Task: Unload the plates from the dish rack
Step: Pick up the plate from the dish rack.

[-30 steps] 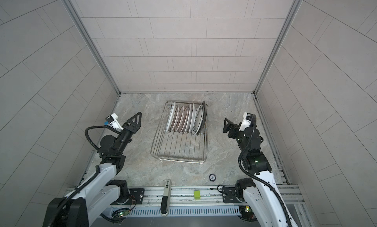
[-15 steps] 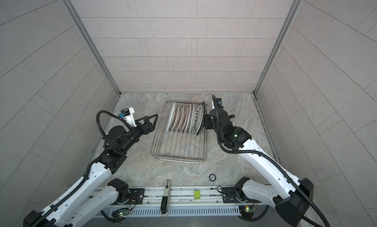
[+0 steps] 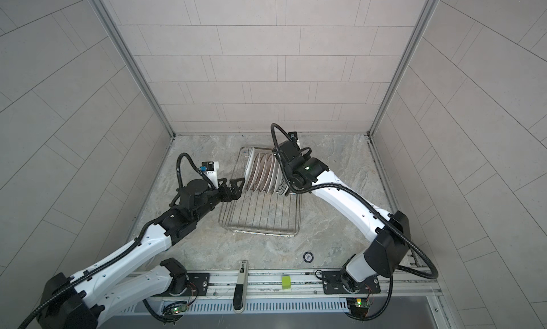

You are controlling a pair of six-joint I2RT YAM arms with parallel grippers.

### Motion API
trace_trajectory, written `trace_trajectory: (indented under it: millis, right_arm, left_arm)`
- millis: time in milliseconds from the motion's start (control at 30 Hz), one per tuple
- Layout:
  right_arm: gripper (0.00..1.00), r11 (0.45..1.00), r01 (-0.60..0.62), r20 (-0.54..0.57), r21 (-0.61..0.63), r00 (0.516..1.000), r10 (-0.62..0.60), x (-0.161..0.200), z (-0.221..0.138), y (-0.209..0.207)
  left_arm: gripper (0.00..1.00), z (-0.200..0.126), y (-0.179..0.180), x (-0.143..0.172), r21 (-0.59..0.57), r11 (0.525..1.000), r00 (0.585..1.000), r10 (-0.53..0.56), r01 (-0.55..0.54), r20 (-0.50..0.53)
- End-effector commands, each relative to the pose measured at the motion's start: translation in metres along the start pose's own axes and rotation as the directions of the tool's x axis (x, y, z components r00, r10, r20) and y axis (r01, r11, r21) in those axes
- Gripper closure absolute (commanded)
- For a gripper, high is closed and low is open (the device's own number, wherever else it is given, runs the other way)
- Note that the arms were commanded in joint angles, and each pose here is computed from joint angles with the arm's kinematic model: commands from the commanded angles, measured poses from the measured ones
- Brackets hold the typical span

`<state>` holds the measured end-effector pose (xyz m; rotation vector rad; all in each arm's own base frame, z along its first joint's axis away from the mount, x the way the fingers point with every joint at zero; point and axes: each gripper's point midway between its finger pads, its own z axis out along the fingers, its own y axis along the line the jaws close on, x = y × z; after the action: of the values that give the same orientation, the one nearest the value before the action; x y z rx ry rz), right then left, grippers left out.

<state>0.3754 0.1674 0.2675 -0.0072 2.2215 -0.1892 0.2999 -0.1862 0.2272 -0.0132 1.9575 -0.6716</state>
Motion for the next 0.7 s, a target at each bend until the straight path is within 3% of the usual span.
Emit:
trace_trajectory:
  millis: [0,300,400,667]
  right_arm:
    - [0.72,0.990,0.032,-0.042,0.135,0.999,-0.026,0.003,0.002,-0.016]
    - [0.81,0.967,0.053,-0.095,0.250,0.995,-0.030,0.010,0.027,-0.011]
    - [0.91,0.962,0.052,-0.096,0.267,0.995,-0.027,0.012,0.034,-0.008]
    - [0.91,0.942,0.089,-0.124,0.323,0.991,-0.052,0.016,0.052,-0.003]
  left_arm:
    - [0.05,0.002,-0.009,-0.013,0.008,1.000,0.999,0.011,-0.012,0.035]
    - [0.05,0.013,-0.006,-0.006,-0.013,1.000,1.000,0.017,-0.017,0.021]
    - [0.05,0.014,-0.007,-0.005,-0.006,1.000,1.000,0.008,-0.008,0.022]
    - [0.06,0.014,-0.007,-0.004,-0.007,1.000,1.000,0.003,-0.003,0.023]
